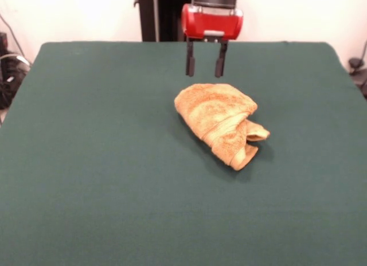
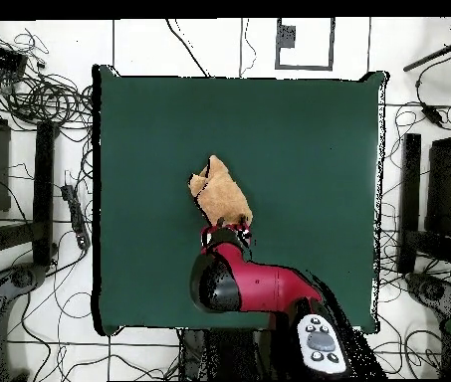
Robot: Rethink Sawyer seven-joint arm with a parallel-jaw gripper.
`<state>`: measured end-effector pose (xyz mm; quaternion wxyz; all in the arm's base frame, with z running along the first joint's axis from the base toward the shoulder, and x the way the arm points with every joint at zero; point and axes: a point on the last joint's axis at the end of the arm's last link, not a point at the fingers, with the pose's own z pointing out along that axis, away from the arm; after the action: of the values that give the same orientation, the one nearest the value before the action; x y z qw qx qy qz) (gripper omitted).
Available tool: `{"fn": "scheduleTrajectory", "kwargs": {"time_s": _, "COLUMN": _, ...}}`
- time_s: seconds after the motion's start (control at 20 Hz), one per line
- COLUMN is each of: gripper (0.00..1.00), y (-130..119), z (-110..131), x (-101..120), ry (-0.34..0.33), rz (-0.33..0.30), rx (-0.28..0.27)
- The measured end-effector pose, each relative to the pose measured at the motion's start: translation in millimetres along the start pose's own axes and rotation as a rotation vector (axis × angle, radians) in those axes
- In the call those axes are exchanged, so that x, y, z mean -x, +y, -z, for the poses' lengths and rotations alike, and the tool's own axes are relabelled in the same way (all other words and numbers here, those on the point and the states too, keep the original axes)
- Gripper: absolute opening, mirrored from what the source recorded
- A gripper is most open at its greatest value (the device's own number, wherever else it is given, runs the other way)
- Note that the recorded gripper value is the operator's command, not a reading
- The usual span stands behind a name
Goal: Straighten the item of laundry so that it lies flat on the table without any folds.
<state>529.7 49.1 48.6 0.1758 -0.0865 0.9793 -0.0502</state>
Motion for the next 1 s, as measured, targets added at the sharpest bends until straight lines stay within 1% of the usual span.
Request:
{"fn": "scheduleTrajectory", "kwargs": {"time_s": 0.15, "gripper": 1.0, "y": 3, "z": -9, "x": -7, "ry": 0.018, "rz": -0.008, "rx": 0.021}}
{"fn": "scheduleTrajectory", "kwargs": {"time_s": 0.2, "gripper": 1.0, "y": 6, "z": -17, "x": -13, "ry": 0.034, "rz": -0.013, "rx": 0.037}}
{"fn": "scheduleTrajectory", "kwargs": {"time_s": 0.4, "gripper": 1.0, "y": 16, "z": -31, "x": -26, "ry": 0.067, "rz": -0.017, "rx": 0.063}}
{"fn": "scheduleTrajectory", "kwargs": {"time_s": 0.7, "gripper": 1.0, "y": 32, "z": -56, "x": -52, "ry": 0.123, "rz": -0.015, "rx": 0.098}}
{"fn": "scheduleTrajectory", "kwargs": {"time_s": 0.9, "gripper": 1.0, "y": 41, "z": -69, "x": -65, "ry": 0.137, "rz": -0.011, "rx": 0.11}}
{"fn": "scheduleTrajectory", "kwargs": {"time_s": 1.0, "gripper": 1.0, "y": 43, "z": -72, "x": -68, "ry": 0.132, "rz": -0.008, "rx": 0.112}}
